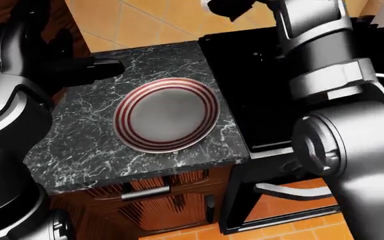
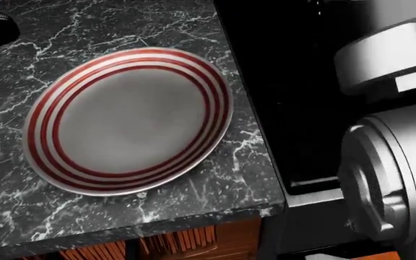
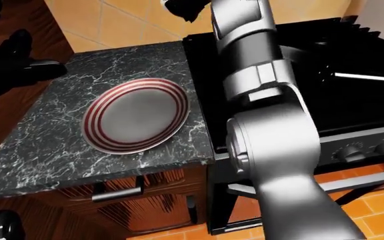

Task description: Pick the garlic from the plate and place it in the pan.

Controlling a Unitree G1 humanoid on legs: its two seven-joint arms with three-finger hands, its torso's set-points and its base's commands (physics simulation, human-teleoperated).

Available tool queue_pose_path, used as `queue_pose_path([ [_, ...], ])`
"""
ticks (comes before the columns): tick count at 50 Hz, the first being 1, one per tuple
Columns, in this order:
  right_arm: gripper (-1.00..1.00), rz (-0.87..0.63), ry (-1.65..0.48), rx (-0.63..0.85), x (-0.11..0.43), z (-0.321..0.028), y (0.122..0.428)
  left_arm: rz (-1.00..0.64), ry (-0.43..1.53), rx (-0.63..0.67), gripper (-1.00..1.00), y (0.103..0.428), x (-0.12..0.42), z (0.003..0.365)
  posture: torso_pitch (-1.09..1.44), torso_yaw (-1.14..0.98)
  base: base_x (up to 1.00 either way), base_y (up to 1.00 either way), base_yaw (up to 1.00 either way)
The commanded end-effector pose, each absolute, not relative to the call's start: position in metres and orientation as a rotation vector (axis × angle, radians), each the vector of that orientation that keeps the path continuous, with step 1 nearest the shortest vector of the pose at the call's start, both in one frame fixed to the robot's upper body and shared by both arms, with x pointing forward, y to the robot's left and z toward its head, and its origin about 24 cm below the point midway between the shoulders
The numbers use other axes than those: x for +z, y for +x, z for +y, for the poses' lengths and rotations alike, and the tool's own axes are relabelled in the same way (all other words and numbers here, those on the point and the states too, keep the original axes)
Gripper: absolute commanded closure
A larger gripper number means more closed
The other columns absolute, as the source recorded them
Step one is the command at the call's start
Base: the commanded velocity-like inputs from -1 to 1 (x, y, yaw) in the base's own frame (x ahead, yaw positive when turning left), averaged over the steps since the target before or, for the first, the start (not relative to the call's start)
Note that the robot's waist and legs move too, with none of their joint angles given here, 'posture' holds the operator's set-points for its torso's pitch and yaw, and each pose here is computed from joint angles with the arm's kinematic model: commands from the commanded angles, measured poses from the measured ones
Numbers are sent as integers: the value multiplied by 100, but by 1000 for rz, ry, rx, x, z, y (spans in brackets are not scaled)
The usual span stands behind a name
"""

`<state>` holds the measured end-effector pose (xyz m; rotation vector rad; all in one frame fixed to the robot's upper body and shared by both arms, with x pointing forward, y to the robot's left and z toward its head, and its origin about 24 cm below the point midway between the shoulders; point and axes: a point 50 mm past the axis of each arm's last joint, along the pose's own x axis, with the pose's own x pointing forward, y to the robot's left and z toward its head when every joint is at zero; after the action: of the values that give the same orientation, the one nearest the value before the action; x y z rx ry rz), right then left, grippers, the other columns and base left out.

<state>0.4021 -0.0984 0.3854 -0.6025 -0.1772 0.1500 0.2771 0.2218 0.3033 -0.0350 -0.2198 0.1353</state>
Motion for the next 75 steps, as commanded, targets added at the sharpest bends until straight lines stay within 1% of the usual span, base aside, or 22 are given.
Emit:
queue_pose_path([
  [1, 100, -292, -599, 114, 417, -100, 391, -301, -37, 143, -100, 270, 318, 223, 0, 0, 0, 0, 0],
  [7, 100, -304, -577, 44, 436, -120, 387, -303, -38, 144, -100, 270, 319, 224, 0, 0, 0, 0, 0],
  [16, 100, -279, -583, -87, 441, -158, 385, -304, -38, 145, -100, 269, 319, 224, 0, 0, 0, 0, 0],
  [21, 100, -254, -598, -165, 438, -182, 386, -303, -39, 146, -100, 269, 319, 225, 0, 0, 0, 0, 0],
  [28, 100, -229, -599, -229, 424, -201, 390, -303, -39, 146, -100, 269, 320, 224, 0, 0, 0, 0, 0],
  [39, 100, -197, -593, -284, 405, -217, 396, -302, -40, 146, -100, 269, 319, 224, 0, 0, 0, 0, 0],
  [50, 100, -173, -579, -314, 384, -223, 403, -303, -41, 149, -100, 269, 319, 226, 0, 0, 0, 0, 0],
  [66, 100, -136, -561, -389, 362, -242, 406, -304, -41, 150, -100, 269, 319, 226, 0, 0, 0, 0, 0],
  [75, 100, -97, -584, -422, 350, -252, 406, -306, -42, 151, -100, 268, 320, 227, 0, 0, 0, 0, 0],
])
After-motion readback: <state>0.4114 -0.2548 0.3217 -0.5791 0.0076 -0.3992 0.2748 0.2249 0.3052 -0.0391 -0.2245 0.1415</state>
